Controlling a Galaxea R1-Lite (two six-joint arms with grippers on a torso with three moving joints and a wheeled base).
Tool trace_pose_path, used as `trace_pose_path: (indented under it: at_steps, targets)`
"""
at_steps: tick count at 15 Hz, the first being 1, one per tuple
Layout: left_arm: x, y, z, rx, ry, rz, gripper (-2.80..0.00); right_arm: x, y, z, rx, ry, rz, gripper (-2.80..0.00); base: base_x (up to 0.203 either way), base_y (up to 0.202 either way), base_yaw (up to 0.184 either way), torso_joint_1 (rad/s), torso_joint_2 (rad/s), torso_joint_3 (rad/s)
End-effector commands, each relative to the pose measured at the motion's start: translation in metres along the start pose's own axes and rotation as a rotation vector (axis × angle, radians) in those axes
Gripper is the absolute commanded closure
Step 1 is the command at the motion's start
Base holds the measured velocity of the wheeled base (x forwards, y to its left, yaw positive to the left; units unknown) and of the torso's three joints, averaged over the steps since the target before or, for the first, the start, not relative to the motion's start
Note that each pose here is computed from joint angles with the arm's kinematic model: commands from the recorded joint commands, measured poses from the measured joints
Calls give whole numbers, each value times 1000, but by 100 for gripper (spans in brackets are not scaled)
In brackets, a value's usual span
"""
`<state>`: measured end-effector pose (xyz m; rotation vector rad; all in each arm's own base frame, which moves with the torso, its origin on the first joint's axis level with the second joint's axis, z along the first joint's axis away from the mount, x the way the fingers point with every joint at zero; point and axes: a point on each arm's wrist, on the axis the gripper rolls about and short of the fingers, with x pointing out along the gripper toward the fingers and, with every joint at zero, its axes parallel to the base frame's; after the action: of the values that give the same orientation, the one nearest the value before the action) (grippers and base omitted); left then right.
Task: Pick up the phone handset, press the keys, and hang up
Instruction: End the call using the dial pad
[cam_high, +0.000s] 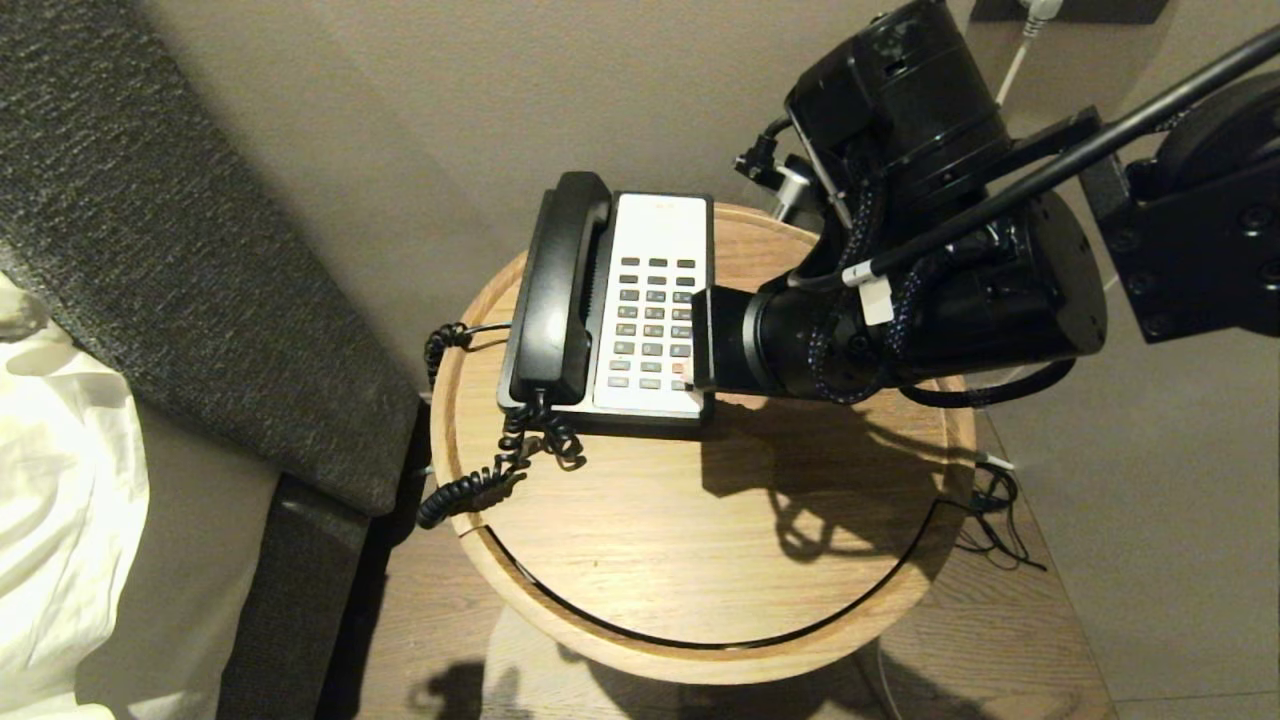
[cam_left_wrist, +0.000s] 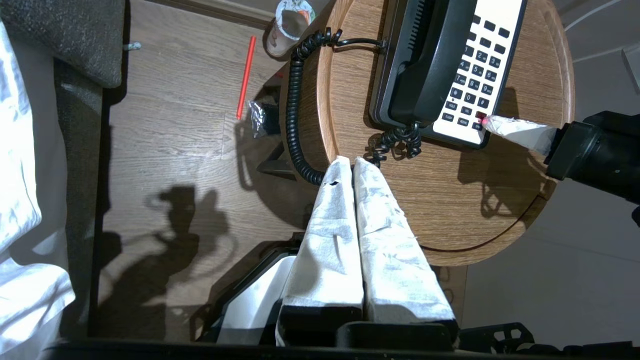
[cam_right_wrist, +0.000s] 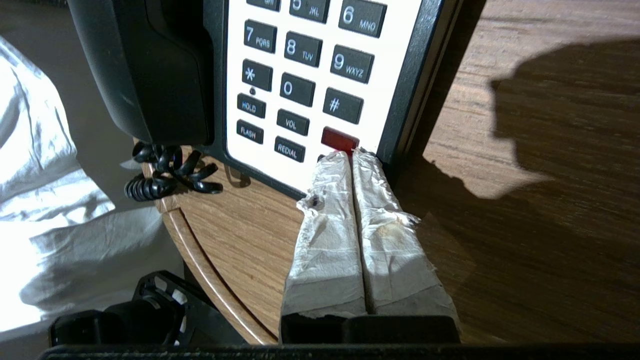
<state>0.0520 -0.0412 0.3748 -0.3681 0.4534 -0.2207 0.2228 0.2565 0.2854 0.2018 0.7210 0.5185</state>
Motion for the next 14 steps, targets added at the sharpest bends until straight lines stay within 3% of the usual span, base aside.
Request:
trace_pose_path:
  at_steps: [1, 14]
  targets:
    - [0, 2, -2, -1, 10, 1, 0, -1, -1, -1, 2, 5, -6, 0, 0, 0, 0, 0, 0, 0]
    - [-4, 9, -8, -2, 15, 8, 0, 14, 0, -11, -34, 47, -29, 0, 0, 0, 0, 0, 0, 0]
